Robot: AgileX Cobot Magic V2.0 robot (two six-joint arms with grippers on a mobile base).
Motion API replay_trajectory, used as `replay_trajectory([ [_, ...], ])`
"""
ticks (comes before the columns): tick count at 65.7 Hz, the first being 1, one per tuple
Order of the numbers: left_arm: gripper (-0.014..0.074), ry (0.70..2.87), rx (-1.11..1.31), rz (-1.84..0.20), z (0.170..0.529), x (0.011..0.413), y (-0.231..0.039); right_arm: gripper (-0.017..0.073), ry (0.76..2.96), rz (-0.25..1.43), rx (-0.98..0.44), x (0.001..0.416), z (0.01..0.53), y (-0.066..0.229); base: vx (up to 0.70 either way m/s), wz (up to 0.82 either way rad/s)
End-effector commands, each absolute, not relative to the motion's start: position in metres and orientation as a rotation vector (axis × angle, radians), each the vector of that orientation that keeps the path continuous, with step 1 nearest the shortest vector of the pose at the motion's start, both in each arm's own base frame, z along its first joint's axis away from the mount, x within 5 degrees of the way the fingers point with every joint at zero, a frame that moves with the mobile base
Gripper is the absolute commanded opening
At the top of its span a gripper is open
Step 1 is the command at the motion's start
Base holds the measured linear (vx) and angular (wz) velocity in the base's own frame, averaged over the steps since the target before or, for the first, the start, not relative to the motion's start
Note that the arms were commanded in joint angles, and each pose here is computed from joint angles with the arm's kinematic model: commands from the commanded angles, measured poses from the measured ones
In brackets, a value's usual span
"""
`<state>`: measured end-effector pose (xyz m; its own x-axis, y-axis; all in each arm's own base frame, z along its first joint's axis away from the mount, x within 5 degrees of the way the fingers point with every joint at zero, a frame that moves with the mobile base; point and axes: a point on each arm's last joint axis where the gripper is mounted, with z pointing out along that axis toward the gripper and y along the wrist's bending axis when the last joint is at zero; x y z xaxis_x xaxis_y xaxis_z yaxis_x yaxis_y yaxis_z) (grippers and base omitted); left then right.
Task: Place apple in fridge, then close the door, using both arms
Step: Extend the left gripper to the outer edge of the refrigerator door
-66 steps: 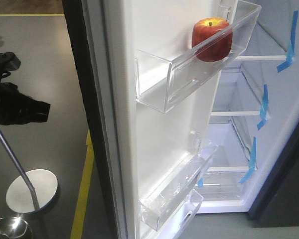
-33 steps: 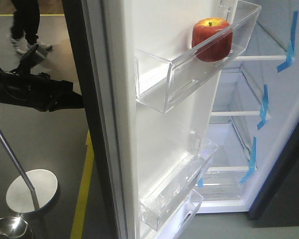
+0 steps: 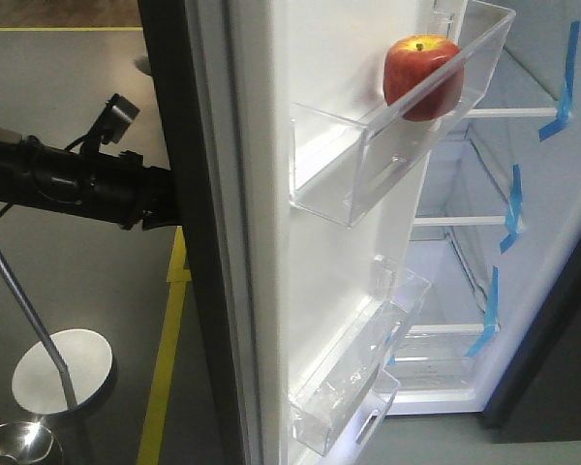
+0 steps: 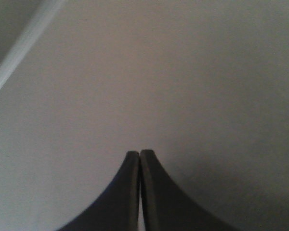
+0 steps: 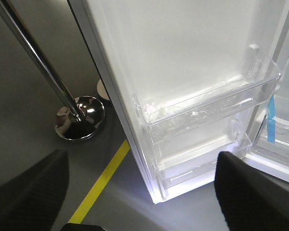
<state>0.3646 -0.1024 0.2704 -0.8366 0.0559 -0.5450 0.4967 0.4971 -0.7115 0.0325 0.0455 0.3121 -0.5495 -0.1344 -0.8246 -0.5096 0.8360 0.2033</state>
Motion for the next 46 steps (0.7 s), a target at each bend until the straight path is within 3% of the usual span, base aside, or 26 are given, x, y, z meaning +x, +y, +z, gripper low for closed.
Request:
replay_trajectory([
  [1, -0.0006, 2.166, 0.531, -1.401, 0.302, 0.353, -0.126, 0.0587, 2.056, 0.553, -0.444, 0.035, 0.323, 0.047, 0.0, 0.0],
  [27, -0.0006, 2.001, 0.701, -1.567, 0.314, 0.327, -0.196, 0.0587, 2.056, 0.553, -0.444, 0.035, 0.323, 0.047, 0.0, 0.0],
  [46, -0.0006, 1.915, 0.654, -1.461, 0.317, 0.311, -0.255, 0.0587, 2.056, 0.553, -0.444, 0.035, 0.323, 0.047, 0.0, 0.0],
])
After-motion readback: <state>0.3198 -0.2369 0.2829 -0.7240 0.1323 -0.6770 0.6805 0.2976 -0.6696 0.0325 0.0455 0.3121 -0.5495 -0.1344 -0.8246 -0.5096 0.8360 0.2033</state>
